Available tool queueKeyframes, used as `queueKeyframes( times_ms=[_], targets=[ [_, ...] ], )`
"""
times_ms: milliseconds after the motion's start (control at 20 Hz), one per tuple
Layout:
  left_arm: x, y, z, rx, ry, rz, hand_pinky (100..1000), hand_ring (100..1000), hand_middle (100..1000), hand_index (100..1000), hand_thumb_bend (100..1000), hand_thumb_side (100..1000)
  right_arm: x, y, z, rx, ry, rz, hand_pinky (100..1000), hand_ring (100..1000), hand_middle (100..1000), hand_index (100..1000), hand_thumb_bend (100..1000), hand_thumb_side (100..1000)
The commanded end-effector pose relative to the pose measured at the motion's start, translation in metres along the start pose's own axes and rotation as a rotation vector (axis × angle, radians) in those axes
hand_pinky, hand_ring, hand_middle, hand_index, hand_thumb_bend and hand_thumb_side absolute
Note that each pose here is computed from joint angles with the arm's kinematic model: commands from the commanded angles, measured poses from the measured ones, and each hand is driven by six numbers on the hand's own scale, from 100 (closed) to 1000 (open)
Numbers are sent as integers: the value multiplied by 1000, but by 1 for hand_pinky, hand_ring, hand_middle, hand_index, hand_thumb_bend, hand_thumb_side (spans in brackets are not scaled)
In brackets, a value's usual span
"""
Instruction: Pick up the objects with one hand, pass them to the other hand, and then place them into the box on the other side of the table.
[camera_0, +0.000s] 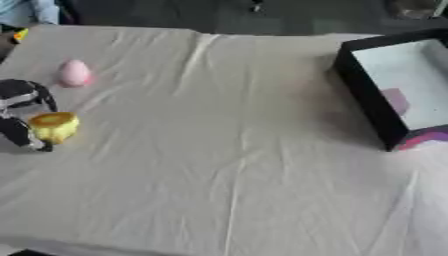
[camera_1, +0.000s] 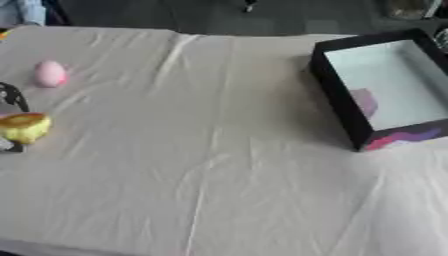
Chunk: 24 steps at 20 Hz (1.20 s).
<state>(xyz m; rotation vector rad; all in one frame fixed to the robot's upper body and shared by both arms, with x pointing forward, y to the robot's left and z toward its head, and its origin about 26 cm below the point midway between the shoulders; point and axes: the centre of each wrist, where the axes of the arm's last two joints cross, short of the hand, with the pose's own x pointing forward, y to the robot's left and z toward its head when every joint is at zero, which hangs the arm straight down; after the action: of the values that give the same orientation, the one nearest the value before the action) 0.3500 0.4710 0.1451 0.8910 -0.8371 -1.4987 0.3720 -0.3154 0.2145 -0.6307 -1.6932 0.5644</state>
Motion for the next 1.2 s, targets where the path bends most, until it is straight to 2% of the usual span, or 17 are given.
queueKeyframes(
  times_ms=[50,150,300,450,650,950,1200],
  targets=[
    [-6,16,6,32,15,5,771,797,765,732,636,284,5,-8,-2,-14,-14,22,1000,909,879,975,100,773],
    [-5,15,5,19,15,2,770,798,762,709,614,260,4,-8,-2,-13,-14,21,1000,909,879,975,100,774],
    [-4,15,5,-3,19,-9,767,793,751,651,547,160,4,-8,-1,-14,-12,22,1000,910,879,975,100,775],
    [-5,15,5,-23,20,-15,764,788,745,610,525,100,3,-8,-1,-17,-10,21,1000,910,879,975,100,776],
    [-5,16,5,-31,25,-23,761,782,738,585,517,100,3,-9,-1,-18,-10,20,1000,909,878,974,100,777],
    [-4,15,6,1,44,-42,744,759,699,497,524,100,1,-9,0,-19,-5,20,1000,908,877,971,100,783],
    [0,26,12,60,27,-43,734,739,664,462,519,100,5,-11,0,-22,-18,21,1000,907,875,968,100,779]
  ],
)
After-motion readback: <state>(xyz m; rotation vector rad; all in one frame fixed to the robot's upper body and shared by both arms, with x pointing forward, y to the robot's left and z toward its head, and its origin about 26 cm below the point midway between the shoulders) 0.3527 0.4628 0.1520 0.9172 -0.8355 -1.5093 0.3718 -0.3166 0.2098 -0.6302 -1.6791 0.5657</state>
